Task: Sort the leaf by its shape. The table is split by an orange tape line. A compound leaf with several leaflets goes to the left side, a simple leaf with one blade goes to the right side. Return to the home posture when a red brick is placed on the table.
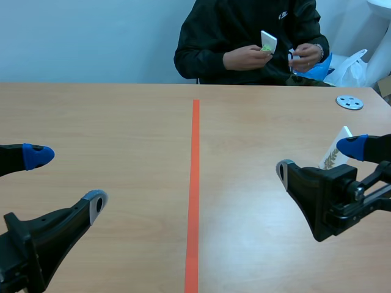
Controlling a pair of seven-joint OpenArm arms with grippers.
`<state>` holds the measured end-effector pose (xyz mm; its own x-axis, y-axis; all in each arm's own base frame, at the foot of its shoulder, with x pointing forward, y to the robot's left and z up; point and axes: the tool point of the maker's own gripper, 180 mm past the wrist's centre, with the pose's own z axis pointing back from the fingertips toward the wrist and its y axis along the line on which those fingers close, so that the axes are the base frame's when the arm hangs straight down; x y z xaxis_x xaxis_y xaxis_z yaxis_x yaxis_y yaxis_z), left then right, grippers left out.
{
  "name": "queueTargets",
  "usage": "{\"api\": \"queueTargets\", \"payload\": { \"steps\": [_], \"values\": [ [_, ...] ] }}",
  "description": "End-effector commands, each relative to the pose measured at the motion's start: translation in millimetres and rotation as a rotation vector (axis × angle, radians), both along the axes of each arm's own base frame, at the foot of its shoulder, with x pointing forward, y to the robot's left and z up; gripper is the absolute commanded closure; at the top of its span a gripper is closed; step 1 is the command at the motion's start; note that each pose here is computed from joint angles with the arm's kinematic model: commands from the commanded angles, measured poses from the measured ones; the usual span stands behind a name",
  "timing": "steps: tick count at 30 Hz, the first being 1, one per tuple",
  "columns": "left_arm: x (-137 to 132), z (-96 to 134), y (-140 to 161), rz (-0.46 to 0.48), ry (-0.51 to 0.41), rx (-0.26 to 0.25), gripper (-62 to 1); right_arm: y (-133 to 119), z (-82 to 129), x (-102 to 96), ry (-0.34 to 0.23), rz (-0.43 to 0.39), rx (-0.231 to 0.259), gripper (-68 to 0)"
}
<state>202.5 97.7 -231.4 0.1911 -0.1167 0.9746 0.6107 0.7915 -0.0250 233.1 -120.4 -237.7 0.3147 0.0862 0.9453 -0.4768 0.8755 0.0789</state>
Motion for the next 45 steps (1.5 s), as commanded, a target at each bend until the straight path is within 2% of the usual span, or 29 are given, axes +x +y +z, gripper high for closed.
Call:
{"api": "queueTargets", "payload": {
  "steps": [1, 39, 45],
  "values": [
    [1.3, 7.8, -3.5, 0.000, -0.020, -0.027, -62.3, 0.9, 8.9, 4.4, -0.033, 0.006, 0.007, -67.9],
    [1.3, 7.8, -3.5, -0.001, -0.020, -0.026, -62.3, 0.9, 8.9, 4.4, -0.033, 0.006, 0.007, -67.9],
    [3.0, 3.1, -4.0, -0.012, 0.000, 0.003, -62.3, 0.9, 8.9, 4.4, -0.033, 0.006, 0.007, -67.9]
  ]
}}
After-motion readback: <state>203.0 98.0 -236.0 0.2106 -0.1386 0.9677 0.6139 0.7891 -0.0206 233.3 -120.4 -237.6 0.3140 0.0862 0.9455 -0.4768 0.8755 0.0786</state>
